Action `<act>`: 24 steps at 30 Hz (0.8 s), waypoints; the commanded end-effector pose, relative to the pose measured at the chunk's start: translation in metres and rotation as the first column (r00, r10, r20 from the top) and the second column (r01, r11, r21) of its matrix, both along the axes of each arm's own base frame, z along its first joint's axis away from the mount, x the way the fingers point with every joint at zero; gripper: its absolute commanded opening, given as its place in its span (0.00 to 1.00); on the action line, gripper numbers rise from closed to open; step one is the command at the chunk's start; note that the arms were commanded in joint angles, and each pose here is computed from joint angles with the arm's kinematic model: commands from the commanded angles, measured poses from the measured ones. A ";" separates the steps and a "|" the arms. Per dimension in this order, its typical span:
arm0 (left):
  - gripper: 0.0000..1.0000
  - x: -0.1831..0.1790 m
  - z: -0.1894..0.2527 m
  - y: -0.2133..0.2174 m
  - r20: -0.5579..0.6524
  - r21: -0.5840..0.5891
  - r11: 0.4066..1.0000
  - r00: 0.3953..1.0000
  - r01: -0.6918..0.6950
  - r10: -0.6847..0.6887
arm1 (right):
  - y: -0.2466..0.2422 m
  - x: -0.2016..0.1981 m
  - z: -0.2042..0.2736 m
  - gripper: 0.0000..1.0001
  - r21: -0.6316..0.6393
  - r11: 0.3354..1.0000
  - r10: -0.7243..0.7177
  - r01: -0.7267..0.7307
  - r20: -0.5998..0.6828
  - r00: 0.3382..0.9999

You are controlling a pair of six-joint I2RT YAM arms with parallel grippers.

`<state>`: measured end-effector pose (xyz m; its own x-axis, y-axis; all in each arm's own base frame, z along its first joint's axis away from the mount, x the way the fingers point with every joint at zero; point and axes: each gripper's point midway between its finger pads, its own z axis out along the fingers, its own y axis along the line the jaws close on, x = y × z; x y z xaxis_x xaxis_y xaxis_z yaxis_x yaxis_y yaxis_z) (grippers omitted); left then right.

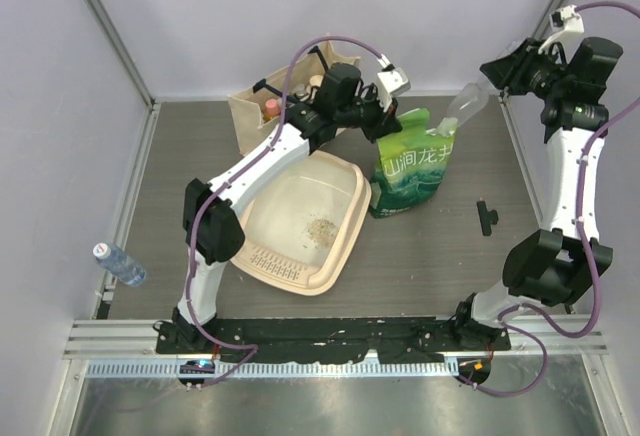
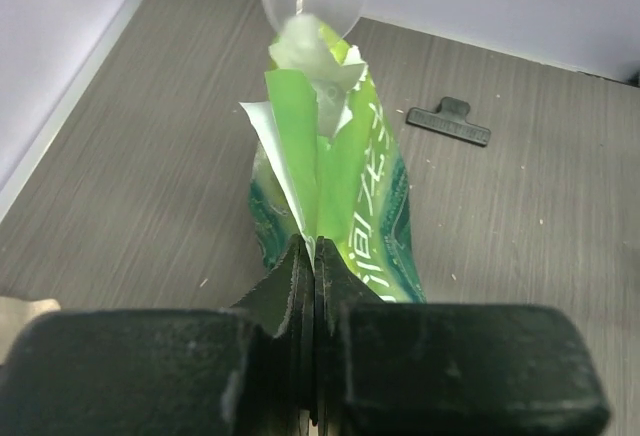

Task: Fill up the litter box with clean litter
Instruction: 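Scoop the cat litter from the cat litter bag.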

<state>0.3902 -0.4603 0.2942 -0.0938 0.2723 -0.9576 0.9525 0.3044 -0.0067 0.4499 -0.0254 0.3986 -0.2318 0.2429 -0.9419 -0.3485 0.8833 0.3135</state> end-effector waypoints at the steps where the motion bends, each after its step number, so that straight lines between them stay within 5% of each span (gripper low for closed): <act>1: 0.00 -0.038 0.030 -0.005 0.004 -0.038 0.993 0.993 0.116 -0.116 | 0.024 -0.001 0.013 0.01 -0.095 0.991 0.103 -0.099 0.040 0.994; 16: 0.00 -0.042 0.041 -0.008 0.023 -0.051 0.992 0.993 0.113 -0.112 | 0.037 -0.024 0.001 0.01 -0.351 0.920 0.181 -0.175 -0.017 0.983; 24: 0.00 -0.067 0.058 -0.017 0.047 -0.077 0.982 0.984 0.175 -0.171 | 0.047 -0.018 -0.048 0.01 -0.408 0.889 0.184 -0.208 -0.098 0.978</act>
